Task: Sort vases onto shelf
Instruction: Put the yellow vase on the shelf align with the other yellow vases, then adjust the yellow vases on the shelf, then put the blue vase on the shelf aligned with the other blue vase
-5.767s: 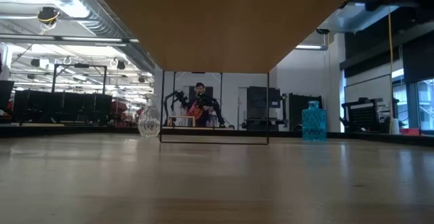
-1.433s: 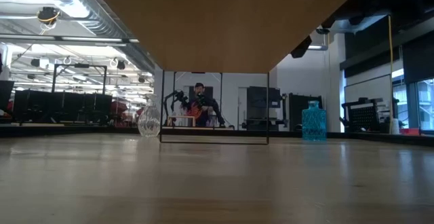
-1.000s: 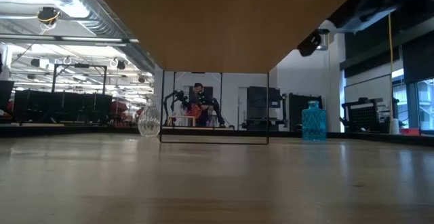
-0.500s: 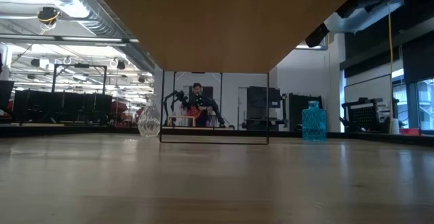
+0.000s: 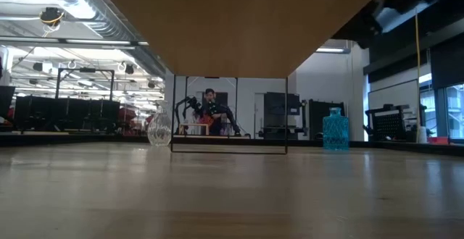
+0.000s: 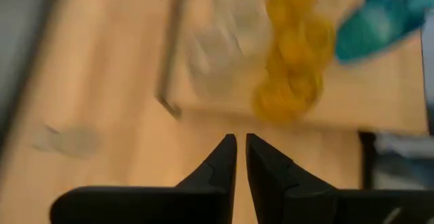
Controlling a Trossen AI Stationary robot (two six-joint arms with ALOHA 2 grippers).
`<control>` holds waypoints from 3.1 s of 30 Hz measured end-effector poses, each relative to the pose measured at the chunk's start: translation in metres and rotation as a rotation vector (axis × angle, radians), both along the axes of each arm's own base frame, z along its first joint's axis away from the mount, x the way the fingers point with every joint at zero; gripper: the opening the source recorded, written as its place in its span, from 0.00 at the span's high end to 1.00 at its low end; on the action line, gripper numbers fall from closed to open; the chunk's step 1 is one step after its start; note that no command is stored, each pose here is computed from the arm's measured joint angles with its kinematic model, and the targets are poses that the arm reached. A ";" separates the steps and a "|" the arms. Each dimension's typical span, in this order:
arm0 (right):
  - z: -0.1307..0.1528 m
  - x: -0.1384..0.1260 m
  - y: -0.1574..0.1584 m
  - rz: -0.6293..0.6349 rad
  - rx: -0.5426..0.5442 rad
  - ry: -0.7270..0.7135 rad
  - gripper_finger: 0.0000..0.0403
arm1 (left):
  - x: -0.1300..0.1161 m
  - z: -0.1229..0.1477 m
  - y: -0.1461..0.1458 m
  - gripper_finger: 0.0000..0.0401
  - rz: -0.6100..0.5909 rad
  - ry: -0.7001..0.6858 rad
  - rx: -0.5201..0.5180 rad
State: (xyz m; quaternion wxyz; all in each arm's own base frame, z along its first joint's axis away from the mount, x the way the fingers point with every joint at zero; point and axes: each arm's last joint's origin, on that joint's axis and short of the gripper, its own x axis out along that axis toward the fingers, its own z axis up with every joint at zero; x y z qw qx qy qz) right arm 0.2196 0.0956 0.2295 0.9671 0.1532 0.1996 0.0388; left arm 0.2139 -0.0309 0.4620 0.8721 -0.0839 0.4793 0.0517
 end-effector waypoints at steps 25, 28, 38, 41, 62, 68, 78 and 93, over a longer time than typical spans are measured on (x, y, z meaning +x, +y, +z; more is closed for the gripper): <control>-0.006 -0.008 -0.006 -0.270 0.071 0.069 0.06 | 0.029 -0.141 -0.020 1.00 0.053 0.111 -0.344; -0.008 -0.009 -0.008 -0.309 0.064 0.076 0.06 | 0.032 -0.139 -0.019 1.00 0.066 0.084 -0.353; -0.004 -0.007 -0.008 -0.339 0.072 0.034 0.06 | 0.039 -0.136 -0.021 1.00 0.035 0.019 -0.388; -0.002 -0.006 -0.008 -0.342 0.082 0.003 0.06 | 0.040 -0.135 -0.022 1.00 0.026 0.006 -0.398; 0.004 -0.004 -0.007 -0.347 0.091 -0.056 0.06 | 0.046 -0.130 -0.023 1.00 -0.008 -0.082 -0.399; 0.005 -0.003 -0.007 -0.351 0.094 -0.065 0.06 | 0.048 -0.129 -0.023 1.00 -0.028 -0.106 -0.390; 0.055 -0.013 -0.012 -0.312 0.072 -0.276 0.06 | 0.024 -0.115 -0.001 1.00 0.081 -0.100 -0.365; 0.171 -0.031 -0.026 -0.526 0.070 -0.560 0.06 | -0.049 -0.069 0.026 1.00 0.285 -0.371 -0.284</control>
